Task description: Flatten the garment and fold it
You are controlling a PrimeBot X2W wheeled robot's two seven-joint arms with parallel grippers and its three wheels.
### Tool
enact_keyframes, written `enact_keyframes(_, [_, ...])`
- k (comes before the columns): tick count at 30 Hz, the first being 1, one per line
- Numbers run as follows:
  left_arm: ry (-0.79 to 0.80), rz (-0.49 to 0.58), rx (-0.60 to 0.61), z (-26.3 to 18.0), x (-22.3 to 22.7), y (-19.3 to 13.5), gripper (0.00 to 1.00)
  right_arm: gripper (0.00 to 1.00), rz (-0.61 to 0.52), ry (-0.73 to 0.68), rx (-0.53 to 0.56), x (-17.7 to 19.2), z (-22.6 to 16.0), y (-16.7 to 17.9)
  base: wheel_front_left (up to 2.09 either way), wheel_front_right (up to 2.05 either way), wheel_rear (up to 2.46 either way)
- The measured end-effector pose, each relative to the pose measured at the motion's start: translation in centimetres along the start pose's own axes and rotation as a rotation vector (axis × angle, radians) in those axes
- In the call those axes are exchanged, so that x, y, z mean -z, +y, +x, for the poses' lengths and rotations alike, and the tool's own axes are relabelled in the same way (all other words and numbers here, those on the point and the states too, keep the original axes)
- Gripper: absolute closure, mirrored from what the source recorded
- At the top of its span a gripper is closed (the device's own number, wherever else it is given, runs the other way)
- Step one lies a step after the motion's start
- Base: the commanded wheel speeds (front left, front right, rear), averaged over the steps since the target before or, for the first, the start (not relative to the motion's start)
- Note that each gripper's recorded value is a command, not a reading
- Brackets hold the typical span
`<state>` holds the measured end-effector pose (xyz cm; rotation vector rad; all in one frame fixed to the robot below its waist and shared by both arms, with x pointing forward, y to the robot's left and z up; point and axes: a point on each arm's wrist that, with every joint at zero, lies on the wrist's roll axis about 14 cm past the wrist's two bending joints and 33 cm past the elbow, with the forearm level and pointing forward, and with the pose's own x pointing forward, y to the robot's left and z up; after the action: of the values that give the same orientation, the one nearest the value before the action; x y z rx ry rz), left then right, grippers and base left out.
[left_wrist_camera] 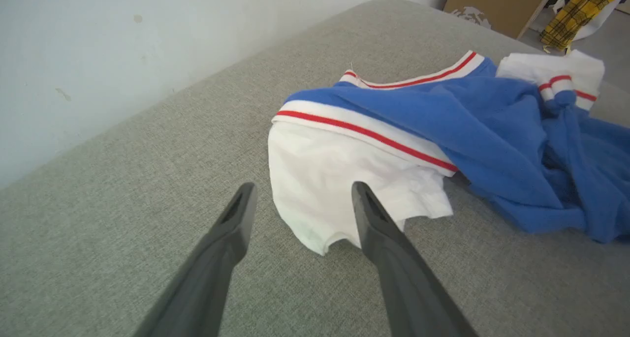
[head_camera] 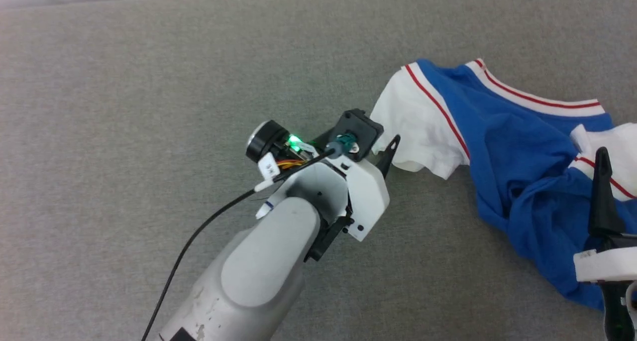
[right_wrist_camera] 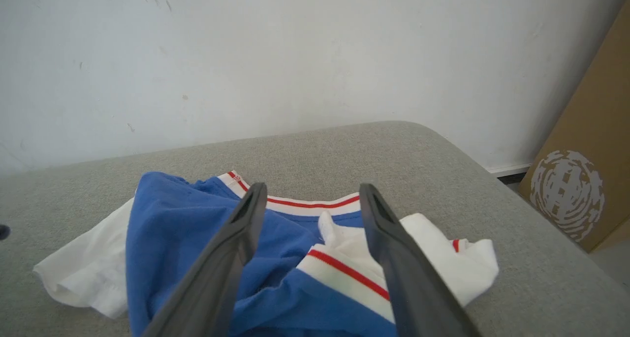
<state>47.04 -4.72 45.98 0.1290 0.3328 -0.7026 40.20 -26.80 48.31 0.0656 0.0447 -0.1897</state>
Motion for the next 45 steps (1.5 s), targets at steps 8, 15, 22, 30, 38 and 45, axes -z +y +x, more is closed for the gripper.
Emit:
enact_keyframes(8, [0.2, -0.06, 0.017, 2.9, 5.9, -1.4, 0.0, 0.0, 0.006, 0.048, 0.058, 2.2, -0.3, -1.8, 0.0, 0.0, 0.0])
enact_keyframes(15, [0.236, -0.076, 0.061, 4.3, 6.2, -2.6, 1.0, 0.0, 0.006, 0.069, 0.098, 3.2, -1.0, -3.1, 0.0, 0.0, 0.0])
enact_keyframes(22, [0.135, -0.258, -0.004, 3.0, 4.2, -1.8, 1.0, 0.0, 0.018, 0.048, 0.1, 2.5, -1.2, -3.2, 0.0, 0.0, 0.0])
enact_keyframes(30, [-0.006, -0.503, -0.39, -6.2, 5.5, 8.3, 1.0, 0.0, 0.037, 0.01, 0.073, 0.9, -1.3, -2.4, 0.0, 0.0, 0.0])
enact_keyframes(38, [0.001, -0.627, -0.74, -18.8, 10.5, 13.8, 0.99, 0.0, 0.038, 0.029, 0.037, 1.0, -1.1, -1.2, 0.0, 0.0, 0.0])
enact_keyframes(45, [-0.138, -0.695, -0.732, -19.3, 9.1, 12.2, 0.0, 0.0, 0.04, 0.051, -0.035, 1.2, -0.2, 1.3, 0.0, 0.0, 0.0])
